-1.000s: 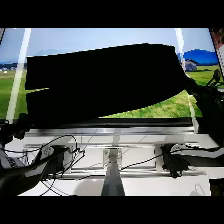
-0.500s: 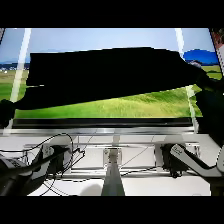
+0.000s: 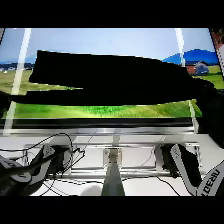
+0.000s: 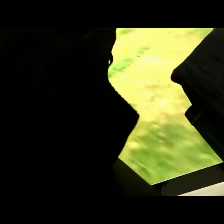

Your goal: Fold the clothes and pants, and hang the long-sleeved shirts on hangers.

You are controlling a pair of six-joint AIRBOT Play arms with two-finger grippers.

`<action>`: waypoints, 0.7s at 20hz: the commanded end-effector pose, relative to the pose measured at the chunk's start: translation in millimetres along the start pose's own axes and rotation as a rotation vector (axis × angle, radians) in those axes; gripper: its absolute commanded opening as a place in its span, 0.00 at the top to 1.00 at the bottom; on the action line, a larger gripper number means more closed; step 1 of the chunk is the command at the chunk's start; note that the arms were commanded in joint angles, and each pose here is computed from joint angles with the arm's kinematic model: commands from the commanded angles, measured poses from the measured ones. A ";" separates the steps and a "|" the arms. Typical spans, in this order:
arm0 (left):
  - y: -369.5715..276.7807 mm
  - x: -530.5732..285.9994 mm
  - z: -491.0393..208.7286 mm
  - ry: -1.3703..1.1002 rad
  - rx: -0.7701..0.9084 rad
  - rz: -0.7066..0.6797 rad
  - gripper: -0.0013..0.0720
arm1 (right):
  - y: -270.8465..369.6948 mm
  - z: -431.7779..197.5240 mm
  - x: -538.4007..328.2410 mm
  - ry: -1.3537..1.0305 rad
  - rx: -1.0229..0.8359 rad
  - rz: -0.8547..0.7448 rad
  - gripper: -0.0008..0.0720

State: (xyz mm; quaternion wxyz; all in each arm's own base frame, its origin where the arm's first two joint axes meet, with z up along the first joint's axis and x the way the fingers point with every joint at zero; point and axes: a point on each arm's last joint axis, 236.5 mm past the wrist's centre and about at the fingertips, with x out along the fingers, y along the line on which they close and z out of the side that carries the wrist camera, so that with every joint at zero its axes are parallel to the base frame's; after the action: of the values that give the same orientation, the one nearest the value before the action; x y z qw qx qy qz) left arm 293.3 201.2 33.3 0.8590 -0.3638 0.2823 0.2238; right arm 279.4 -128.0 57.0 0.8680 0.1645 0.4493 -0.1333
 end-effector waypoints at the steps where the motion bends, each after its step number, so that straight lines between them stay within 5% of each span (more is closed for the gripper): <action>1: -43.7 8.6 39.5 -0.084 0.078 -0.051 0.98 | -7.3 19.4 -8.0 -0.102 0.091 -0.037 0.97; 14: -166.2 170.1 65.9 0.085 0.068 -0.143 0.98 | 33.6 120.0 116.9 0.012 0.236 0.102 0.97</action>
State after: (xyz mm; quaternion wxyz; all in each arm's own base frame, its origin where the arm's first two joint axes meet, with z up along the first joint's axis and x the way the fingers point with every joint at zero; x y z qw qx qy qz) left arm 503.6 181.9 56.5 0.8788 -0.3462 0.2958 0.1424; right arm 410.9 -150.6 45.2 0.8631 0.2586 0.4105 -0.1404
